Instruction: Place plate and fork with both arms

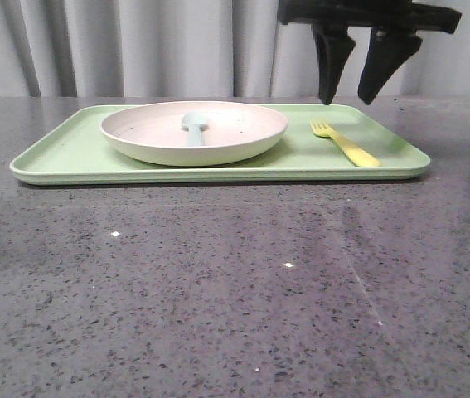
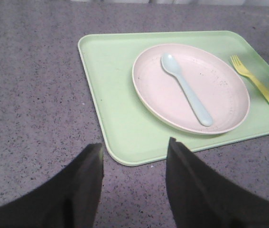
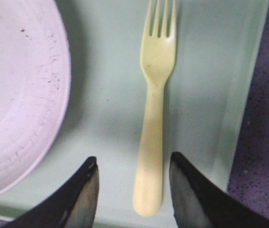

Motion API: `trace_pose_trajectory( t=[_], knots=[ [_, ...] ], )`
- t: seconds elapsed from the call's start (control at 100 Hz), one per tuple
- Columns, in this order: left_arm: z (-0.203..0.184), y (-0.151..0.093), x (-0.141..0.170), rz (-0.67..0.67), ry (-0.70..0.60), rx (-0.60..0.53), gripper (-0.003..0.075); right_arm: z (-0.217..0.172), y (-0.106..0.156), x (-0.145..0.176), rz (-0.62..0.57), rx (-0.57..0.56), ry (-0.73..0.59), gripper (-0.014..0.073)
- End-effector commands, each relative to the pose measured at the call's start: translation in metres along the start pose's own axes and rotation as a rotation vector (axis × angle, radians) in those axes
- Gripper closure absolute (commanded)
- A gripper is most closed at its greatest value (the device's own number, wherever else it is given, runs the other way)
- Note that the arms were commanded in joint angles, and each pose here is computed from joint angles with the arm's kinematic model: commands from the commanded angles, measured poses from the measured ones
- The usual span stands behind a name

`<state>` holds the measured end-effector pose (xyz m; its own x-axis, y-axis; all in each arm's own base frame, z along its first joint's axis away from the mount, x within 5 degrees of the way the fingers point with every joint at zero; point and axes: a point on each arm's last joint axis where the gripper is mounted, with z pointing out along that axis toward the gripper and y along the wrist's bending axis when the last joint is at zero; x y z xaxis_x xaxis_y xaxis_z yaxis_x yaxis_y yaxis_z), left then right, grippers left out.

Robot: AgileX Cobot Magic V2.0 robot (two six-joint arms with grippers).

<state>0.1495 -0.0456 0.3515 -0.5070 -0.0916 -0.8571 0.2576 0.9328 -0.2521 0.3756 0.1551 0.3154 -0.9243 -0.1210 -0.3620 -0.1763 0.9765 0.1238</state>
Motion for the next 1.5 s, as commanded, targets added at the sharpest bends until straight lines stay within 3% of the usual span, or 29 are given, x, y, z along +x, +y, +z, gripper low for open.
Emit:
trace_pose_trajectory(
  t=[0.0, 0.18, 0.63, 0.8, 0.88, 1.15, 1.49],
  knots=[
    [-0.010, -0.003, -0.016, -0.021, -0.136, 0.011, 0.0407, -0.050, -0.001, 0.003, -0.013, -0.031, -0.138, 0.0238],
    [-0.019, -0.005, -0.017, -0.014, -0.173, 0.016, 0.0407, -0.078, -0.006, 0.029, -0.012, -0.055, -0.248, 0.0238],
    [-0.038, -0.006, -0.015, 0.034, -0.233, 0.004, 0.0407, -0.120, -0.029, 0.130, -0.018, -0.101, -0.516, 0.0240],
    [-0.041, -0.004, -0.003, 0.033, -0.241, 0.001, 0.0412, -0.124, -0.040, 0.168, -0.037, -0.093, -0.600, 0.0333],
    [-0.041, -0.003, 0.006, 0.031, -0.233, 0.000, 0.0457, -0.125, -0.044, 0.185, -0.037, -0.098, -0.623, 0.0400],
    [-0.047, 0.001, 0.029, 0.032, -0.242, -0.001, 0.0743, -0.116, -0.055, 0.232, -0.038, -0.107, -0.664, 0.0648],
    [-0.058, 0.003, 0.053, 0.039, -0.280, 0.007, 0.0741, -0.115, -0.066, 0.279, -0.040, -0.138, -0.799, 0.0661]
  ],
)
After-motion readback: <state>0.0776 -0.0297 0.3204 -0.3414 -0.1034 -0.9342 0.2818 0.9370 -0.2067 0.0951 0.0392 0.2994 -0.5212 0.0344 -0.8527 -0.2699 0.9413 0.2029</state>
